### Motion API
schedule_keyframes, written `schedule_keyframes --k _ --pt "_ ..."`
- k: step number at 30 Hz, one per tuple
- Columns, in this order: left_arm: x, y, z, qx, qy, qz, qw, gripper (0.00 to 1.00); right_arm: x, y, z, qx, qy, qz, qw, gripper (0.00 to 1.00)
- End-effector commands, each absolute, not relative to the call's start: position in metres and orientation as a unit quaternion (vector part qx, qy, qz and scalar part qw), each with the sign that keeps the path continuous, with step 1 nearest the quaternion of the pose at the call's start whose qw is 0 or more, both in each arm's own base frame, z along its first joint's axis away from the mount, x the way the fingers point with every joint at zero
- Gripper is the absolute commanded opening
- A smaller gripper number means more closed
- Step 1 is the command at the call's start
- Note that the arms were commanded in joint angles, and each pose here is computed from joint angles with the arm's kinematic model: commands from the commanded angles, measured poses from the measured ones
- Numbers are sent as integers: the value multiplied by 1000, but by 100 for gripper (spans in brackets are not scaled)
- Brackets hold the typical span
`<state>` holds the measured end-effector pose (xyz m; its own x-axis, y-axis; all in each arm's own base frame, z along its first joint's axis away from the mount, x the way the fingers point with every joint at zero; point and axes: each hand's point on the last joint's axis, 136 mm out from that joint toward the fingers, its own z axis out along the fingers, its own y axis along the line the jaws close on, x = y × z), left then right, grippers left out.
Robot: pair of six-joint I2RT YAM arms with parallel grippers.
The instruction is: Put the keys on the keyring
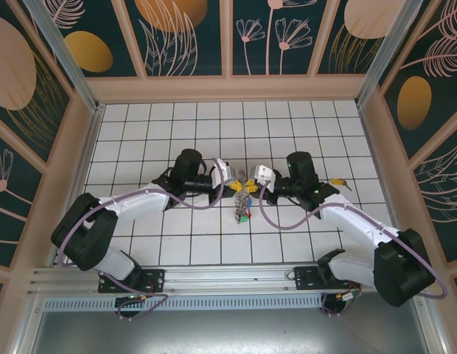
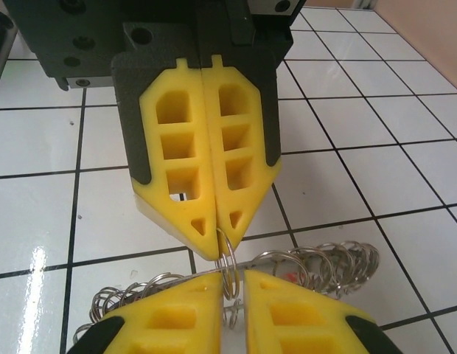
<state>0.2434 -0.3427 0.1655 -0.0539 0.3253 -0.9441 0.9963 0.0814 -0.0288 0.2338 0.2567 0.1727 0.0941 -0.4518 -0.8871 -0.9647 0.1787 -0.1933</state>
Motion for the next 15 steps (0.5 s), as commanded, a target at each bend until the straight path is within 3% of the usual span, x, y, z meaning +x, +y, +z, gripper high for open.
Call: schedule_keyframes --k 1,15 --pt "242 -348 193 543 571 -416 455 0 236 256 183 -582 592 267 489 15" --pt "238 -349 198 535 565 -434 454 0 236 259 184 -577 588 284 491 12"
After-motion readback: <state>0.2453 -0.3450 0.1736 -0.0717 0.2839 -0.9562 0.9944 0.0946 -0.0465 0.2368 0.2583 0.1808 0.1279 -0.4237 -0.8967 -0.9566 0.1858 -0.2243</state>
